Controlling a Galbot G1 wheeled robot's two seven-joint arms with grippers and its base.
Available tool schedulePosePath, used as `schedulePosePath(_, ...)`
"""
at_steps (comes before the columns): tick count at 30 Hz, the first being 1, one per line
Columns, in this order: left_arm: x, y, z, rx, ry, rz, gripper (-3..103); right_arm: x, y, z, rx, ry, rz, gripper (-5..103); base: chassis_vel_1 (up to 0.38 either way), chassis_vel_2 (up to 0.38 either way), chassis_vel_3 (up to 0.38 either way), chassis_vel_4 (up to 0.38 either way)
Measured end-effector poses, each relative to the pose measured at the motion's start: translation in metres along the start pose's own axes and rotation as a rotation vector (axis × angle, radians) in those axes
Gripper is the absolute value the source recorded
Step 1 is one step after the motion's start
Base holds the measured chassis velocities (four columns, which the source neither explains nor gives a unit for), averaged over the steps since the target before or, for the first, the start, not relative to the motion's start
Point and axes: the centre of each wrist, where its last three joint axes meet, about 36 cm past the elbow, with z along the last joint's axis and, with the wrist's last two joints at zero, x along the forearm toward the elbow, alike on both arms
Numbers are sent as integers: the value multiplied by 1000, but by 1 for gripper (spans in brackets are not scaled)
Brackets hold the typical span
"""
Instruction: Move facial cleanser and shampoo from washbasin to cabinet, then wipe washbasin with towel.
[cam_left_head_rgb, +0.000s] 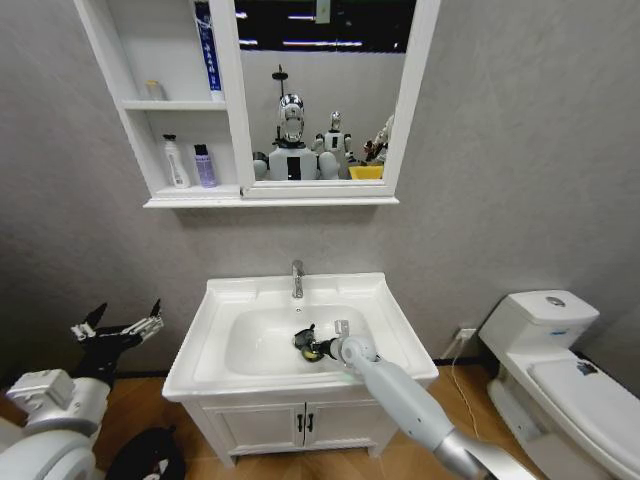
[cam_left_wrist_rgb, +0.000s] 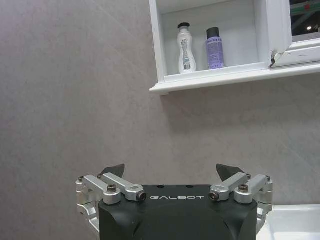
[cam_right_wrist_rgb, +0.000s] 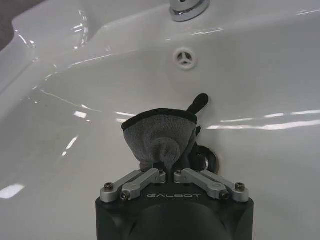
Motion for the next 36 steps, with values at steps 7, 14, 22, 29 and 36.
schedulePosePath(7,3,3,-3,-9,-1,-7,100,-12,11,-5,-22,-9,-57,3,0,0,0,0)
schedulePosePath(14,3,4,-4,-18,1,-3,100,-29,0,-4,-59,11,-35,3,0,0,0,0)
schedulePosePath(22,2,4,-5,-16,-3,0,100,-34,-11,-2,-106,50,-43,3,0,0,0,0)
schedulePosePath(29,4,4,-7,-19,-5,-3,100,-28,-16,-1,-111,61,-13,3,0,0,0,0)
schedulePosePath(36,4,1,-4,-10,1,2,100,-1,-25,-3,-106,70,59,3,0,0,0,0)
